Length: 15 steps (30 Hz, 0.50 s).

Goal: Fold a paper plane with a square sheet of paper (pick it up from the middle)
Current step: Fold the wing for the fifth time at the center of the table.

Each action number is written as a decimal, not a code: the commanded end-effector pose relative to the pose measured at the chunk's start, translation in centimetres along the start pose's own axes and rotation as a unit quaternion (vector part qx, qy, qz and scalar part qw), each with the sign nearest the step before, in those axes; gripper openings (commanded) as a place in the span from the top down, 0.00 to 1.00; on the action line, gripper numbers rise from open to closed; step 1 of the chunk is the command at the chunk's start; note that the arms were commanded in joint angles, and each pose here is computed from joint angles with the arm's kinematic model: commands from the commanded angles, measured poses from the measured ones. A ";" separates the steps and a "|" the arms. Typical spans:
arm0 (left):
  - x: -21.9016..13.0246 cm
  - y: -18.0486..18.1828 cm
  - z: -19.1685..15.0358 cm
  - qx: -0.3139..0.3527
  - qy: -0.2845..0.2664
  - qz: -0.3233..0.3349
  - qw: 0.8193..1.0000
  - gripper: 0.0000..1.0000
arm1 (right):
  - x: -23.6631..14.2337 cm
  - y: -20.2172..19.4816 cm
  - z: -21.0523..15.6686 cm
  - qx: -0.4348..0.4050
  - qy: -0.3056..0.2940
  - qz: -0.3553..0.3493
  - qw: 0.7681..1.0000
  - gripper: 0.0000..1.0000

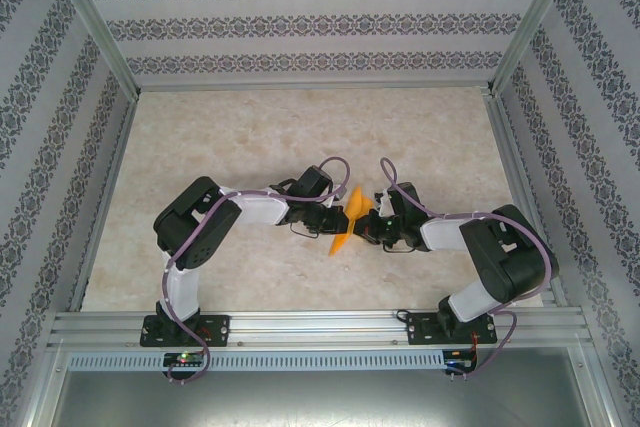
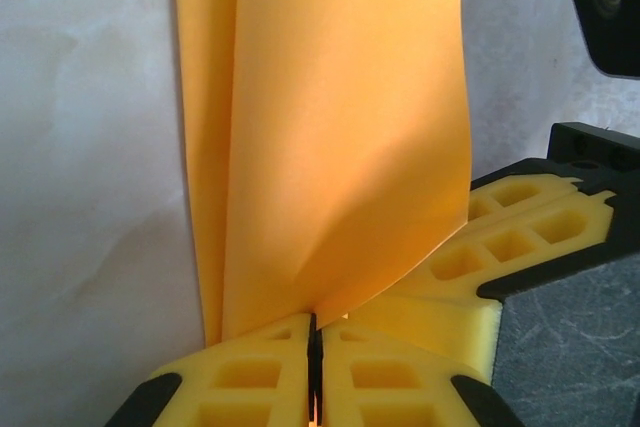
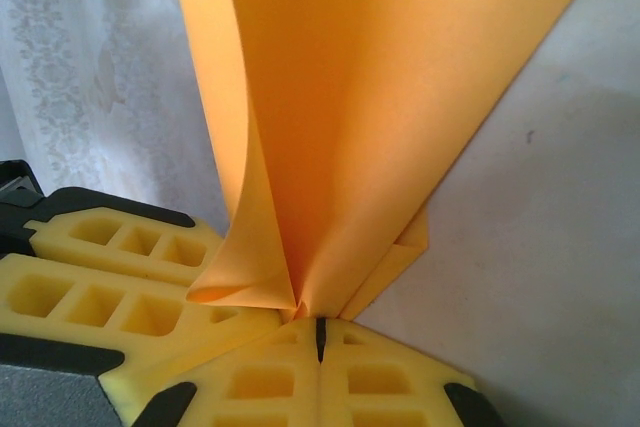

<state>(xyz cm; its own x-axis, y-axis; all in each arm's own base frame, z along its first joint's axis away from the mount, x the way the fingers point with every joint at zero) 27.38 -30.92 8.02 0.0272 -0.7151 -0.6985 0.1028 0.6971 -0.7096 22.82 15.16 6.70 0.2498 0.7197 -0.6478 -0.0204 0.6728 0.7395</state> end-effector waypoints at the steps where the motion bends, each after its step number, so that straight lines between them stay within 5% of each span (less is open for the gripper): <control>1: 0.8 -0.5 0.1 0.006 0.004 -0.018 1.000 0.87 | 0.1 -0.7 0.1 -0.004 -0.004 -0.018 1.000 1.00; 15: 0.0 -1.2 0.0 0.008 0.008 -0.024 1.000 0.86 | -0.2 -0.7 0.0 -0.005 -0.006 -0.015 1.000 1.00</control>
<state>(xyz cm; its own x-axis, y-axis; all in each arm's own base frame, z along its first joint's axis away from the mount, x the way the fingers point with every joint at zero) 27.45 -31.16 8.45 0.0275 -0.7337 -0.6789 0.0883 0.6783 -0.7295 22.85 15.12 6.71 0.2500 0.7207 -0.6467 -0.0195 0.6715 0.7408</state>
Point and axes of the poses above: each hand's point on the last joint's axis, 136 mm out from that joint toward the fingers, its own x axis out along the fingers, its own y axis along the line the jaws close on, z = x × y, the point moved 8 cm from there along -x, back along the fingers, and after that the axes turned 9 degrees about -x, right-handed, at the moved point
